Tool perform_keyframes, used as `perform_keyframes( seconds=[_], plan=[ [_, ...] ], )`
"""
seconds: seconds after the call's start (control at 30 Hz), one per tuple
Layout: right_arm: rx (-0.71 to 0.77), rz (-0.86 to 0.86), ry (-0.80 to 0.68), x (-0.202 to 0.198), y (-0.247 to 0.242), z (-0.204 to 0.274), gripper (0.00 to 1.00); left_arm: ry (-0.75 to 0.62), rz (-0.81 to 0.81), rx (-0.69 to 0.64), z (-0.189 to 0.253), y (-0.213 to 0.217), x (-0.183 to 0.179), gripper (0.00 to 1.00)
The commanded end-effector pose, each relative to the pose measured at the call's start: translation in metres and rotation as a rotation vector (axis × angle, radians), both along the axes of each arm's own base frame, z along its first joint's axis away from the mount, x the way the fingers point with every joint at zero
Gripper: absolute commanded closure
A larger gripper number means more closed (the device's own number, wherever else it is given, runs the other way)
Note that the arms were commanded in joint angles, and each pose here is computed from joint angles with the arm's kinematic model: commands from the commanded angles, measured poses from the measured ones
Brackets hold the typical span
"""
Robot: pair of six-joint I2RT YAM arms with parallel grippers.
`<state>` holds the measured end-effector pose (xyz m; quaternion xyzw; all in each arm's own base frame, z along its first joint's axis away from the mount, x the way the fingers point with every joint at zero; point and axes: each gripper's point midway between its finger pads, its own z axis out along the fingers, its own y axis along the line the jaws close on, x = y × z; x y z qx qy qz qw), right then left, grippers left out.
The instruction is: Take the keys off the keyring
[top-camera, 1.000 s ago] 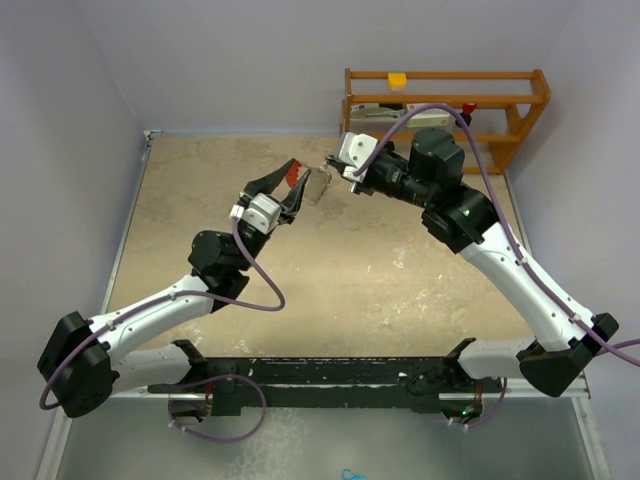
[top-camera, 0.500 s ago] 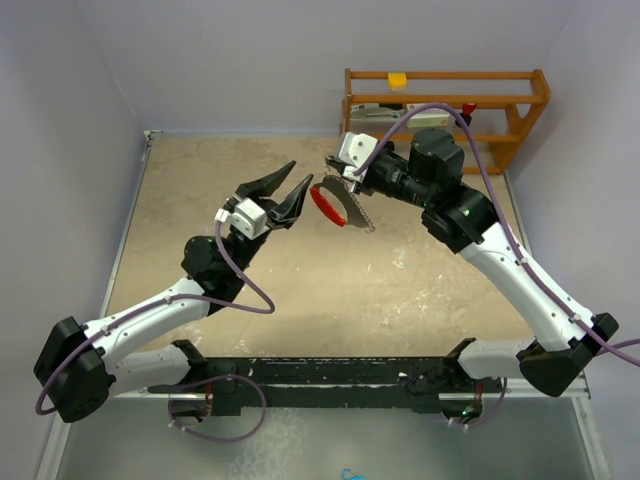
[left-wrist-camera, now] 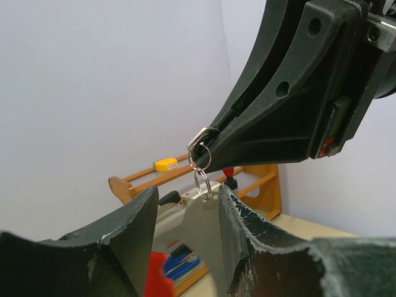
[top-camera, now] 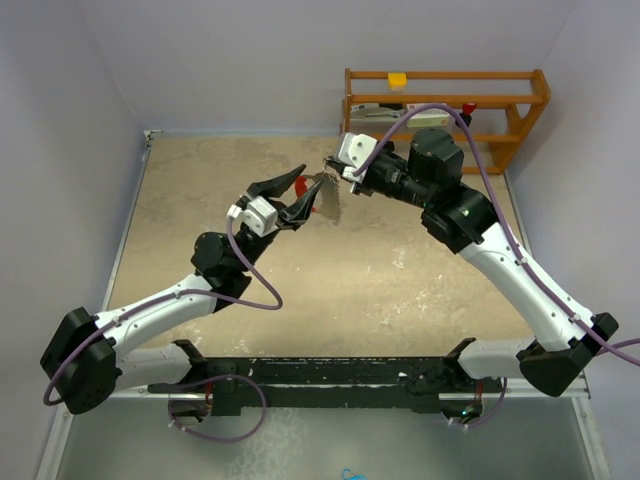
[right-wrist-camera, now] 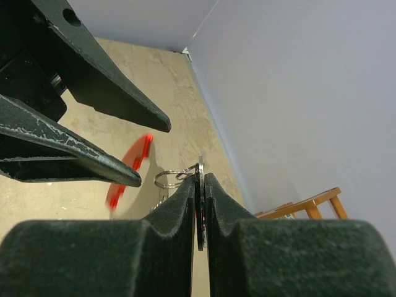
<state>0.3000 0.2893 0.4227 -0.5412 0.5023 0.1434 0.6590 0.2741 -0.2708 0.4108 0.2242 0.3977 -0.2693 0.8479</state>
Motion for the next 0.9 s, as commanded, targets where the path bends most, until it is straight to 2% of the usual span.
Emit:
perform_keyframes(
  seconds=[0.0,0.7,0.87],
  plan=[
    [0.064,0.029,-0.055,-0.003,0.006,0.027,0.88,-0.054,-0.015,-0.062,0.027,0.004,-0.007,0.59],
    [0.060,0.046,-0.049,-0.004,0.012,0.027,0.88,-0.061,0.030,-0.078,0.023,0.001,0.007,0.57],
    [0.057,0.046,-0.048,-0.005,0.012,0.026,0.88,-0.059,0.074,-0.092,0.022,0.005,0.014,0.62]
  ],
)
